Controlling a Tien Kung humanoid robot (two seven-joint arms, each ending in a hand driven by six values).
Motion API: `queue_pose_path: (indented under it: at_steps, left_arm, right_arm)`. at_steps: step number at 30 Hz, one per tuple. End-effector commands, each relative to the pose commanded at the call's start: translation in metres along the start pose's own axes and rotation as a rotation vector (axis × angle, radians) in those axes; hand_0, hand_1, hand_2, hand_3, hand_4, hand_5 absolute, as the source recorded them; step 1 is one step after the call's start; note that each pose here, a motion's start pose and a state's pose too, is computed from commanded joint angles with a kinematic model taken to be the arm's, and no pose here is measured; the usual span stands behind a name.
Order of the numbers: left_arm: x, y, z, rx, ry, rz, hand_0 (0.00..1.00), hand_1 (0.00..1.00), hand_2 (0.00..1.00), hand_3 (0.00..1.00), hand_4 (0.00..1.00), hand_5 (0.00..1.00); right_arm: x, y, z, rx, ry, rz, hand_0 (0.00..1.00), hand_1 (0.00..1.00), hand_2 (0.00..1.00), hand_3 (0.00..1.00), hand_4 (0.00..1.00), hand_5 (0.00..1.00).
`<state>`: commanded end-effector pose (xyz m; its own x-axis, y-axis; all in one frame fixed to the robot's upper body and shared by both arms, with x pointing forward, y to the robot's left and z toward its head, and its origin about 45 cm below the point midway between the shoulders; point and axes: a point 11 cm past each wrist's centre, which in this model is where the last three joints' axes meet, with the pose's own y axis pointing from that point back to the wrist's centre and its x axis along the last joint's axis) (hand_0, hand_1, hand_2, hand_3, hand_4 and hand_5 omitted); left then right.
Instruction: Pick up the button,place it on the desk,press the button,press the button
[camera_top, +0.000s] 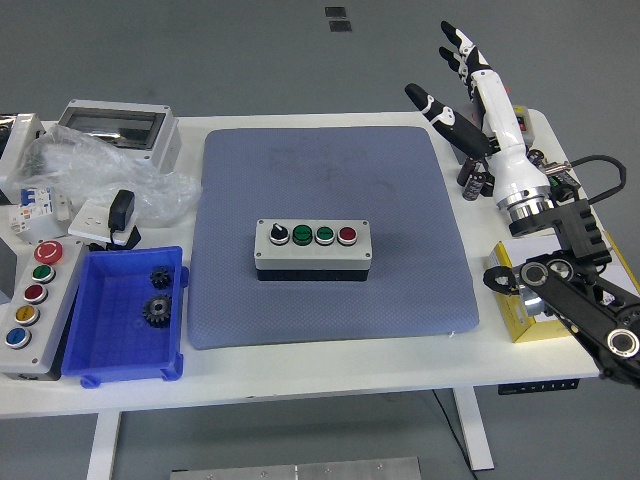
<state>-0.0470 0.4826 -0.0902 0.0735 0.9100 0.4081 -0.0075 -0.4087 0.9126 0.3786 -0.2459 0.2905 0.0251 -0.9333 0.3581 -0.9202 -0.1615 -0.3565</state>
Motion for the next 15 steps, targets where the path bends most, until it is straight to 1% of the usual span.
queue_pose_path:
  at_steps: [1, 3, 7, 8, 9, 12, 13, 15]
  left_arm:
    - [0.0, 0.0, -0.003, 0.006, 0.003, 0.0, 0.579, 0.616, 0.575, 0.62, 0.741, 0.271]
    - [0.0, 0.0, -0.009, 0.016, 0.006, -0.001, 0.579, 0.616, 0.575, 0.62, 0.741, 0.271]
    - [0.001, 0.001, -0.02, 0.036, 0.012, -0.004, 0.579, 0.616, 0.575, 0.62, 0.741, 0.271]
    - [0.002, 0.001, -0.021, 0.038, 0.012, -0.004, 0.579, 0.615, 0.575, 0.621, 0.741, 0.27]
    - [0.003, 0.002, -0.023, 0.04, 0.014, -0.003, 0.579, 0.615, 0.575, 0.621, 0.741, 0.27]
    - [0.007, 0.002, -0.025, 0.042, 0.028, 0.002, 0.579, 0.615, 0.575, 0.621, 0.741, 0.27]
    - [0.008, 0.002, -0.025, 0.041, 0.029, 0.002, 0.58, 0.615, 0.575, 0.625, 0.74, 0.27]
    - [0.012, 0.002, -0.021, 0.031, 0.036, 0.007, 0.58, 0.615, 0.575, 0.625, 0.74, 0.27]
  right_arm:
    - [0.003, 0.003, 0.003, -0.004, -0.019, 0.014, 0.973, 0.922, 0.963, 0.983, 0.998, 0.957]
    - [0.008, 0.008, 0.008, -0.011, -0.054, 0.04, 0.973, 0.922, 0.963, 0.983, 0.998, 0.957]
    - [0.016, 0.021, 0.023, -0.054, -0.102, 0.087, 0.973, 0.922, 0.963, 0.983, 0.998, 0.957]
    - [0.016, 0.023, 0.026, -0.06, -0.109, 0.094, 0.971, 0.898, 0.939, 0.95, 0.998, 0.998]
    - [0.016, 0.025, 0.028, -0.065, -0.114, 0.101, 0.971, 0.898, 0.939, 0.95, 0.998, 0.998]
    - [0.017, 0.025, 0.028, -0.061, -0.112, 0.114, 0.971, 0.898, 0.939, 0.95, 0.998, 0.998]
    - [0.019, 0.024, 0.027, -0.057, -0.109, 0.118, 0.959, 0.883, 0.903, 0.907, 0.998, 0.998]
    - [0.025, 0.024, 0.025, -0.049, -0.102, 0.133, 0.959, 0.883, 0.903, 0.907, 0.998, 0.998]
